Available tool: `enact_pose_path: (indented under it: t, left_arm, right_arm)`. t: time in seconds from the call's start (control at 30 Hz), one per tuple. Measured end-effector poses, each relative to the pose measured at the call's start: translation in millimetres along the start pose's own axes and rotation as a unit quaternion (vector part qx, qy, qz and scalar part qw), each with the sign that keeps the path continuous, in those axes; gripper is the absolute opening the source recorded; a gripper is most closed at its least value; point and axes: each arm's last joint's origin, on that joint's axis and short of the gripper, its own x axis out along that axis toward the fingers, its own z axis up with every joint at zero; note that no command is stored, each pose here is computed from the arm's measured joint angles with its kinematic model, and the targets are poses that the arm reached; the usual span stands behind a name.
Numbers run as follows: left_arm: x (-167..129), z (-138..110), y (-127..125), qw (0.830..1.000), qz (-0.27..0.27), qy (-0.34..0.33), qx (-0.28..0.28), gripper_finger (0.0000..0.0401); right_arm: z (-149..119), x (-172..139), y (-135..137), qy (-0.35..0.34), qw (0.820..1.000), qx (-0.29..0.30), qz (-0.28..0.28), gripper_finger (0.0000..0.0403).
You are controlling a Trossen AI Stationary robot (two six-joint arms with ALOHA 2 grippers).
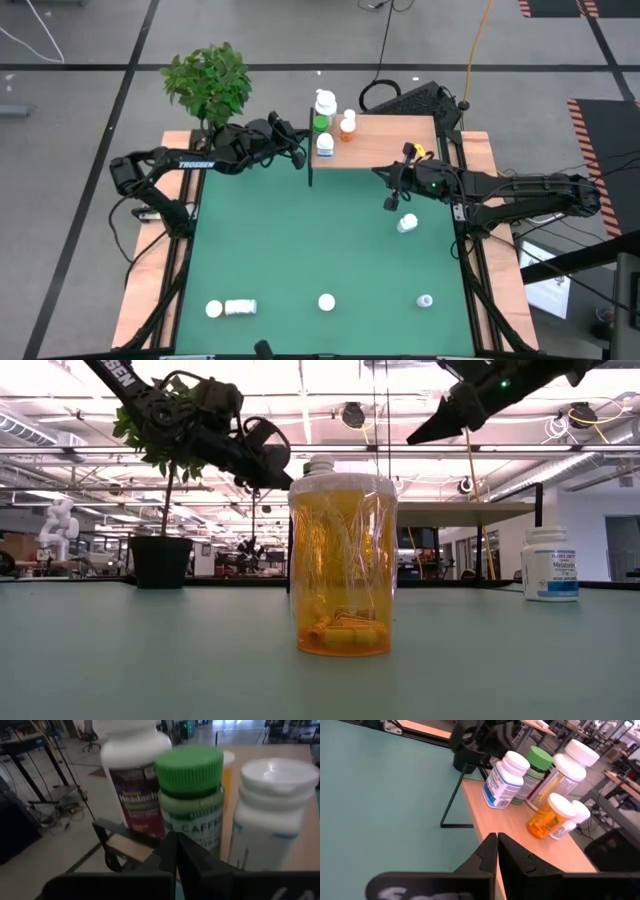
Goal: Pick and place medicine bottles onto shelf by color
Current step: Adjust the medicine bottles on the shelf
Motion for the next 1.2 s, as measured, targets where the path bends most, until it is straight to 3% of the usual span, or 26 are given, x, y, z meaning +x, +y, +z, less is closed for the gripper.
enact_pose_path:
  t: [1.2]
  left_arm:
    - [11.9, -9.8, -4.9, 1.000, -0.001, -0.010, -0.014, 0.0004]
  right_arm:
    - [4.2, 0.2, -2.2, -0.021, 0.999, 0.040, -0.008, 0.0006]
